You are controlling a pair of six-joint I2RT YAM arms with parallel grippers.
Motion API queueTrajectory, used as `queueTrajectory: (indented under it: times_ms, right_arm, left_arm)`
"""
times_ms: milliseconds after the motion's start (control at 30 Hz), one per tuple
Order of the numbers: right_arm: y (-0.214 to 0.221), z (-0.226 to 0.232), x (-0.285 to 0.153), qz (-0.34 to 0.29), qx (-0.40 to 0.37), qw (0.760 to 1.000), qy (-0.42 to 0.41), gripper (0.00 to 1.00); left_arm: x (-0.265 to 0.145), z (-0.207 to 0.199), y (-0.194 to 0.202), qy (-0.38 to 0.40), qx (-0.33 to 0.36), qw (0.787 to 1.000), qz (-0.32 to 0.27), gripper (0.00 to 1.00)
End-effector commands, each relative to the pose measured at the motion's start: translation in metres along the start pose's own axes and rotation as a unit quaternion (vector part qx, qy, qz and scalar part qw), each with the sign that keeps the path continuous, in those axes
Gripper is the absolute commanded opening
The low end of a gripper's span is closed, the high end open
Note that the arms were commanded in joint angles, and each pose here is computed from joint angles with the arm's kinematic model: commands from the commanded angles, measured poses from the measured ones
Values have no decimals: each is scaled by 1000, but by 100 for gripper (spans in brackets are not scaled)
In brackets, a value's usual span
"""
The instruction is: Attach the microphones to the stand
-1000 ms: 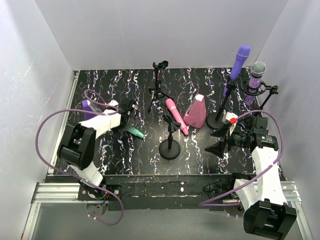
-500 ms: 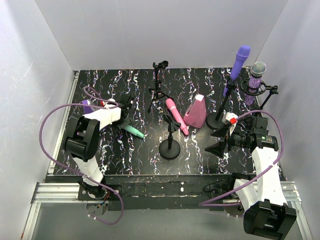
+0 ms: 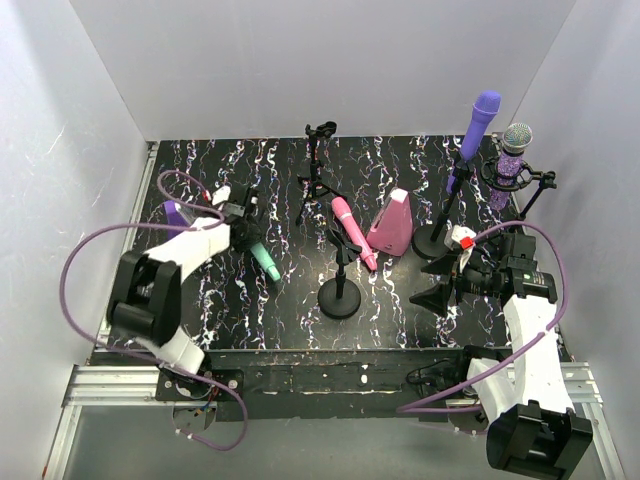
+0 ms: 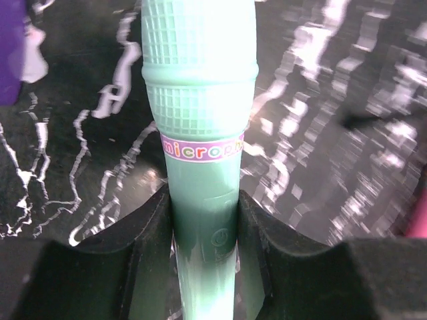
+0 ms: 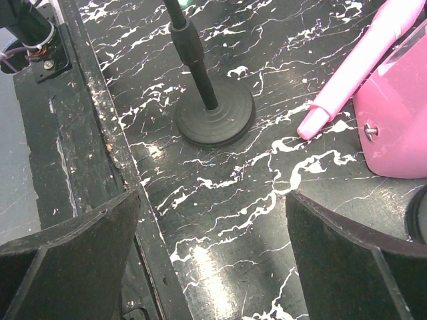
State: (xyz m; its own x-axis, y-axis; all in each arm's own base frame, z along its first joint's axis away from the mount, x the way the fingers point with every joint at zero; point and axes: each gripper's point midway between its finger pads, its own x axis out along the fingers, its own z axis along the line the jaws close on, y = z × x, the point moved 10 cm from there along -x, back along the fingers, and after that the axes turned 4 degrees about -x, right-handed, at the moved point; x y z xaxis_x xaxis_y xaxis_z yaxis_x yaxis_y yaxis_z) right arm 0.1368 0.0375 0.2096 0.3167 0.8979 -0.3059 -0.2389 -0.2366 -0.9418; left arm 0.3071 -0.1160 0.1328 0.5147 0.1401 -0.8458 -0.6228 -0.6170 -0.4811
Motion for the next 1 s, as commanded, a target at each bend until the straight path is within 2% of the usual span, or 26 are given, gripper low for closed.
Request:
queueTrajectory:
  times_ms: [0,133,167,300,433,500,567,700,800,967]
  right_arm:
    - [-8,8,-2,-26,-16,999,-15,96]
    - [-21,19,-4,-36,-14,998,-41,96]
    - [-27,21,-5,-28,-20,998,-46,95]
    - [-56,26,-5,31,-47,997,-61,94]
    - [-88,29,14,74,-110,989,-58,94]
    - [-101,29,24,76,-135,987,-49,95]
    - [-113,23,35,64,-123,989,-45,95]
    - [-129,24,55,51,-136,988,-60,95]
    - [-138,30,72,43,-133,988,-65,95]
    - [-155,32,86,18,-87,994,-59,97]
  left_arm:
    - [-76,-16,-26,242,82,965,-52,0]
    - [-134,-6,-25,437,183,871,-129,0]
    - [-147,-1,-25,462,198,851,-153,0]
    - [-193,8,-28,558,275,747,-236,0]
    - [-224,15,-28,607,328,667,-281,0]
    - [-237,17,-30,616,343,641,-304,0]
    - [-247,19,-32,625,366,610,-322,0]
    - [-259,20,-33,635,395,565,-349,0]
    - [-263,13,-36,647,398,544,-357,0]
    - [-264,-8,-43,662,397,533,-348,0]
